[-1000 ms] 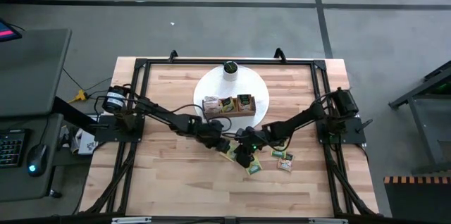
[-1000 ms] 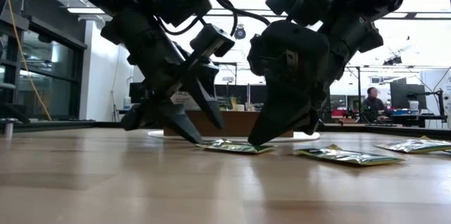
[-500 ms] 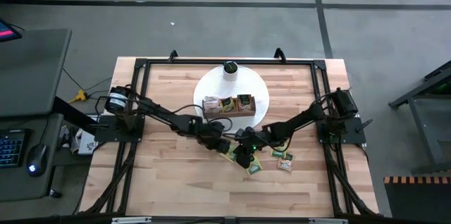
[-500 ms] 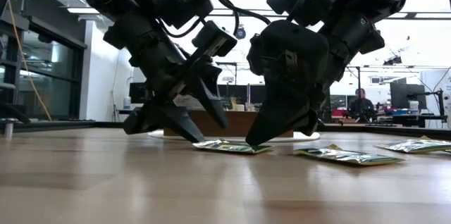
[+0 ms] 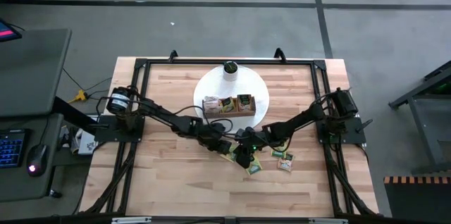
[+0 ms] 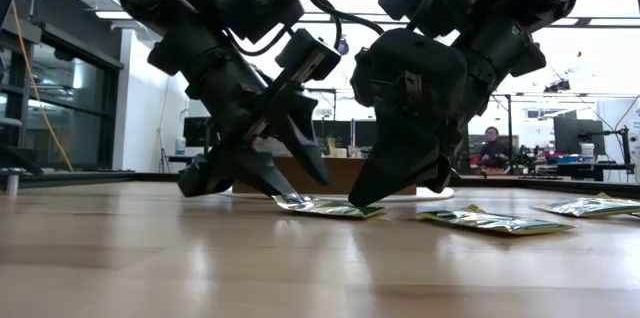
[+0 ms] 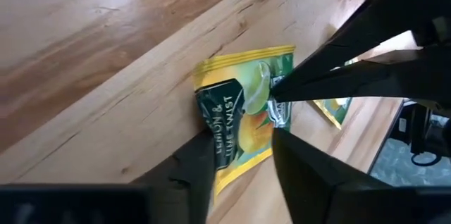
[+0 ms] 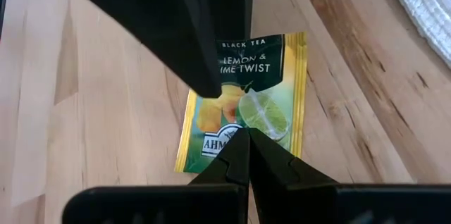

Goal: Pick & Place Tea
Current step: Put the yellow tea bag into the middle section of the wooden organizer

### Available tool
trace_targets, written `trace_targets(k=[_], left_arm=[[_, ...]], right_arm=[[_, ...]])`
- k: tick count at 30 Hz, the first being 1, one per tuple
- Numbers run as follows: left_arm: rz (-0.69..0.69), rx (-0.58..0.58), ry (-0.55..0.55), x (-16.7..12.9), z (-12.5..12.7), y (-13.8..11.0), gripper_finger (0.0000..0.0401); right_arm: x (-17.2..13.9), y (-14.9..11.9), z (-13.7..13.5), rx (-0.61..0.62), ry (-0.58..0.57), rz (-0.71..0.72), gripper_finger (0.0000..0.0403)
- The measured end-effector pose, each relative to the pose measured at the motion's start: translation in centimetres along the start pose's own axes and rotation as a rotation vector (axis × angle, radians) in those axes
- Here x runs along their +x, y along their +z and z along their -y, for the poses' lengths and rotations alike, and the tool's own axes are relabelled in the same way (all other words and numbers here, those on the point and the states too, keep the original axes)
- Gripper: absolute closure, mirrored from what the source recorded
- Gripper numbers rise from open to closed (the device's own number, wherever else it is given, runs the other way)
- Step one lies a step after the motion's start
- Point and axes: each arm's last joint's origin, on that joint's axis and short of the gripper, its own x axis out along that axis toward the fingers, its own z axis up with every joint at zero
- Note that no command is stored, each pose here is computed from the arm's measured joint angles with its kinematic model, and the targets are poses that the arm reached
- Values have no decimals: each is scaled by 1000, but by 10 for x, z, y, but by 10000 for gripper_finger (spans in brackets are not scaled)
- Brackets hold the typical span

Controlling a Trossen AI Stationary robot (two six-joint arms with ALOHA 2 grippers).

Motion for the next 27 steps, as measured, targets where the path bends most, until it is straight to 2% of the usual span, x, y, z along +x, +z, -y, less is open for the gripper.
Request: trace_targets(k=[7,17,27], left_arm=[[-5,27,23,1,-3,-1,386],[-8,51,18,1,-2,-1,400],[-40,166,-3,1,8,1,401]], right_arm=[[0,0,0,1,0,0,403],[-7,4,-3,-10,15,13,403],[-68,28,-17,-39,-15,124,402]])
